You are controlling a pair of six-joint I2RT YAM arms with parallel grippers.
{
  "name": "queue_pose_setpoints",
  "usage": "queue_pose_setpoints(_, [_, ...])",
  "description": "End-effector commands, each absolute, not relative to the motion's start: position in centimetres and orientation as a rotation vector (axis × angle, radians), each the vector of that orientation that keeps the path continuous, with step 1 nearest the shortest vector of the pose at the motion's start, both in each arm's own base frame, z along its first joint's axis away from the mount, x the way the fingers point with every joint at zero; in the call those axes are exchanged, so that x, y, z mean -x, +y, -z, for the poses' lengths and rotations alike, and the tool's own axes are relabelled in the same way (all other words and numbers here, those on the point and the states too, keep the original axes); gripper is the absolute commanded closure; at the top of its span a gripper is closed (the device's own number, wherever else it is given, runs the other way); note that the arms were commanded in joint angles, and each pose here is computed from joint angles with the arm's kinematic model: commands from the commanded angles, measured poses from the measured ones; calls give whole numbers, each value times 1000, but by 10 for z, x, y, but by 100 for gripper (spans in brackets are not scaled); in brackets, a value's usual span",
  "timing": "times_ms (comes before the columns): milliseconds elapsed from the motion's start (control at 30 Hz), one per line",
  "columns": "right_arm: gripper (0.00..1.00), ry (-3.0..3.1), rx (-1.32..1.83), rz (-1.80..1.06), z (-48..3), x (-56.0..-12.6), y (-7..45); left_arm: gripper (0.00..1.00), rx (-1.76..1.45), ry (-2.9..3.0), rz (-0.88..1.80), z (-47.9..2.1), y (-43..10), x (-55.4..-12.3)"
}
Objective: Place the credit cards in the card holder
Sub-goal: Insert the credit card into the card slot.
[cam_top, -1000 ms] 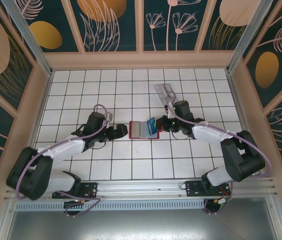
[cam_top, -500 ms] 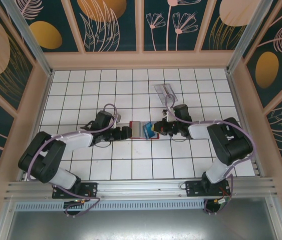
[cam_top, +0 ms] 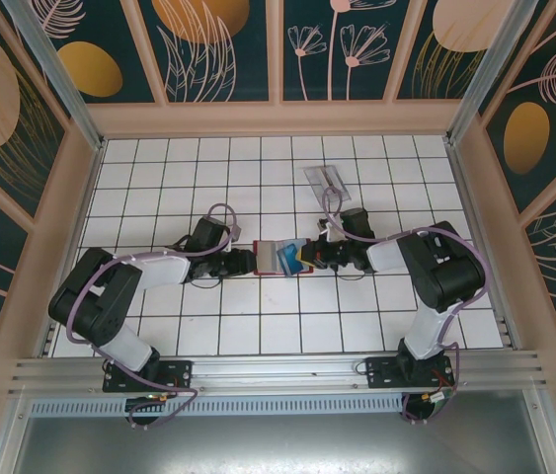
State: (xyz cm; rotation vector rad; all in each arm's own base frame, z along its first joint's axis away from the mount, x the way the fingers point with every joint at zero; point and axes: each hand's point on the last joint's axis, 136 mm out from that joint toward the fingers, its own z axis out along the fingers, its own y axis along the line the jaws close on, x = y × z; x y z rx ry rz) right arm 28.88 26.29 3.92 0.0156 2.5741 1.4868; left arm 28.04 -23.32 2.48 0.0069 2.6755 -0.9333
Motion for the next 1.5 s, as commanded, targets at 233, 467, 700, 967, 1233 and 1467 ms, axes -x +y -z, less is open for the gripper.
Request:
queue_pose_setpoints(233, [100,2550,-34,-1418,-41,-306,271,61,37,2694,836,-12,-227,-288])
queue_pose_setpoints(467, [100,2564,-7,-1370,-33,-305,286,66,51,2684,862,-9,-227,-285])
queue_pose_setpoints(700, [100,2519,-44,-1373,-33,-307,285,70,51,2679,863,-9,-227,-285])
queue_pose_setpoints(967, [100,2471,-110,-1337,-30,-309,278,71,52,2687,874,-8,-228,-284])
queue_pose_setpoints(1233, [100,2437,-162,-1311,-30,-296,294,72,71,2667,906,-10,-230,-282])
queue_pose_setpoints(1467, [100,2400,-228,-1277,-32,-294,295,76,71,2664,958,-9,-234,-277])
